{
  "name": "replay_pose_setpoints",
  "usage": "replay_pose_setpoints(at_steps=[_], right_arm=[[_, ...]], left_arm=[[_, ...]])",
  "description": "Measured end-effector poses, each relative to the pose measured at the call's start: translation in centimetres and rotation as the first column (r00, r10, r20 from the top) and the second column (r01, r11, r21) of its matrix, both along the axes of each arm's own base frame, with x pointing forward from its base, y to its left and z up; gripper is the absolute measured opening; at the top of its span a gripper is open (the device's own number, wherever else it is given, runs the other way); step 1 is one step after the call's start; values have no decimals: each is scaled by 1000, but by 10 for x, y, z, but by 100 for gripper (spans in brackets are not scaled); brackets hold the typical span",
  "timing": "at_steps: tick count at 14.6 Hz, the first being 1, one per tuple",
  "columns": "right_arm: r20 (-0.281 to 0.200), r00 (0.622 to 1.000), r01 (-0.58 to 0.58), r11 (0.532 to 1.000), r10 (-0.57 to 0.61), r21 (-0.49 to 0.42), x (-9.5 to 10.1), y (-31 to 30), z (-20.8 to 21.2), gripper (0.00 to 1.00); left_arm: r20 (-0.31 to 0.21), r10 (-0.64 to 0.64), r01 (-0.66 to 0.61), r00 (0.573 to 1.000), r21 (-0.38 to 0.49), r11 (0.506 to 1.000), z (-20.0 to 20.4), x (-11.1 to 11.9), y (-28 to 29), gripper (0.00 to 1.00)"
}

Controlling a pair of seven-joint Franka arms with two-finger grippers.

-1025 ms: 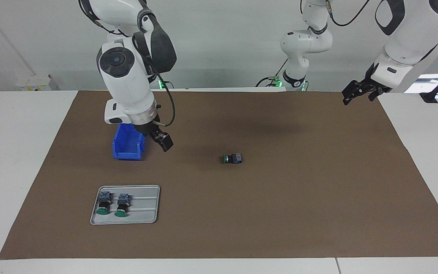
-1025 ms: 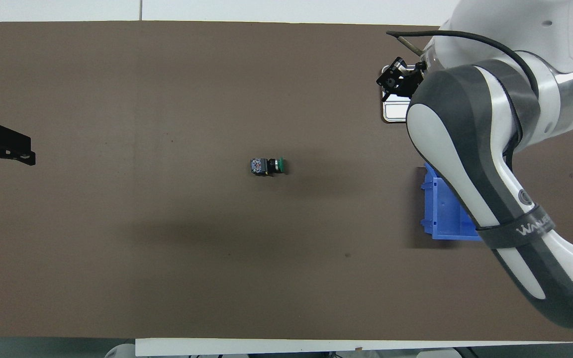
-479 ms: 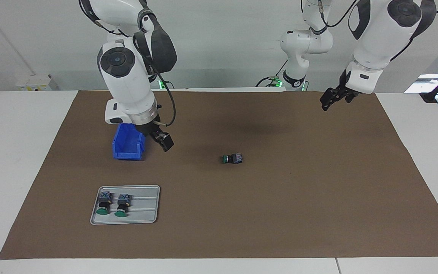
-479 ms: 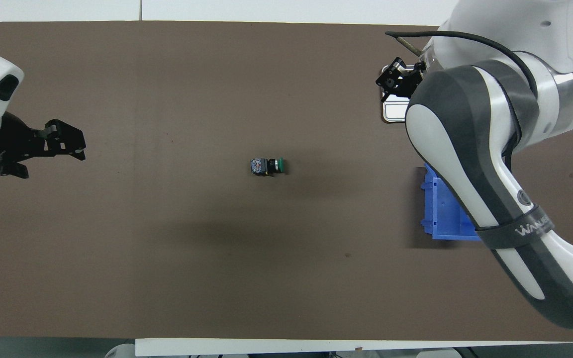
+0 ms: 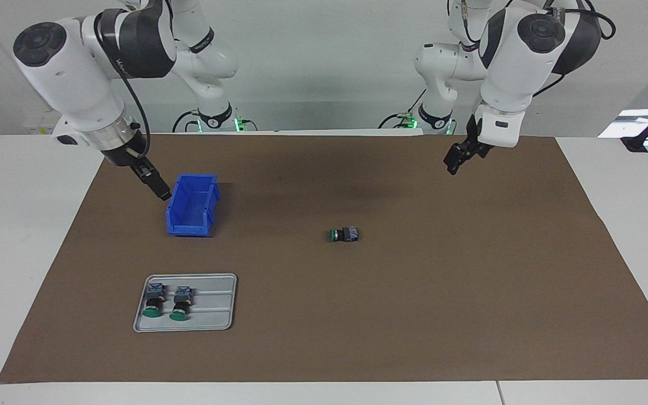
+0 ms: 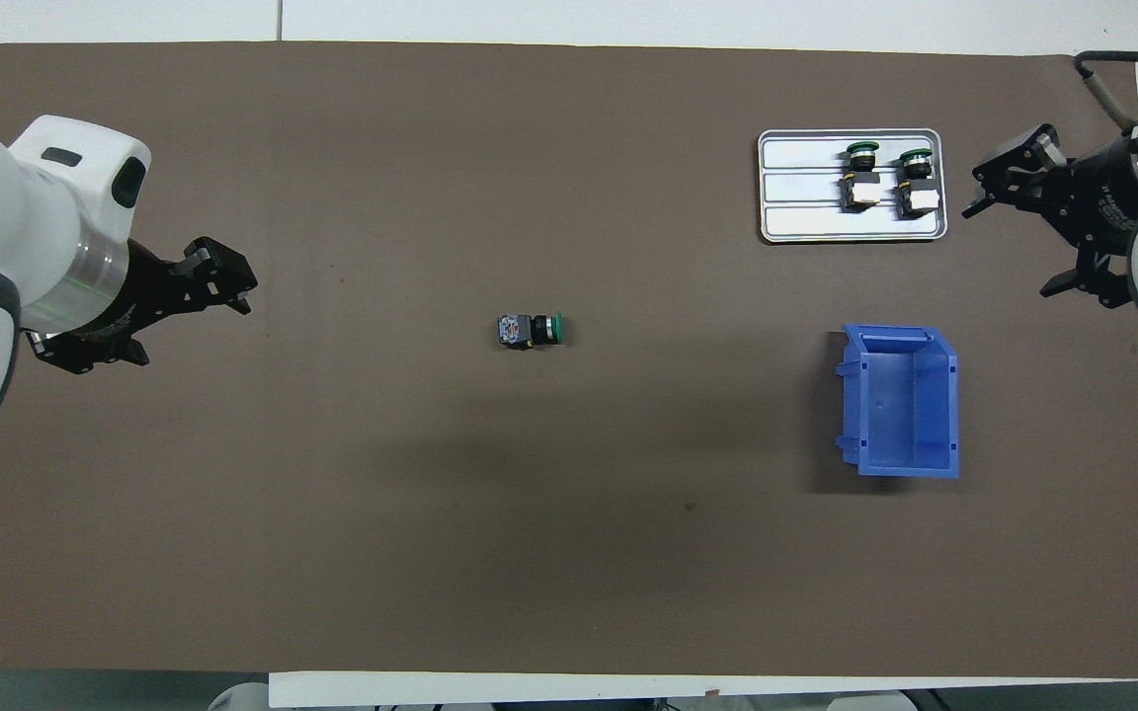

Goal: Place and press button with both arms
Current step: 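Move the left gripper toward the button at mid-table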

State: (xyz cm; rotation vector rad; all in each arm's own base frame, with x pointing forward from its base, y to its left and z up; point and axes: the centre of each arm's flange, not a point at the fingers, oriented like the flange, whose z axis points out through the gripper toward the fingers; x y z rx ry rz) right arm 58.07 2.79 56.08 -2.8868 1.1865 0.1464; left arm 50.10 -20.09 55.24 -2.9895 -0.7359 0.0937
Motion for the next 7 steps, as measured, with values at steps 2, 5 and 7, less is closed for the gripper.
replay_pose_setpoints(at_steps=[2,5,7], right_arm=[[7,984,-177,984,177,10,0,3,-4,99],[37,896,-444,896,443,24,2,-16,-10,99],[50,820,-571,820,570,22,3,-37,-10,99]], left_arm=[[6,88,-88,996,-2,996,-16,3,-24,100],[16,225,-225,974,-5,974,-54,11,-64,100],[16,324,-324,946,1,946,-81,10,-95,100]])
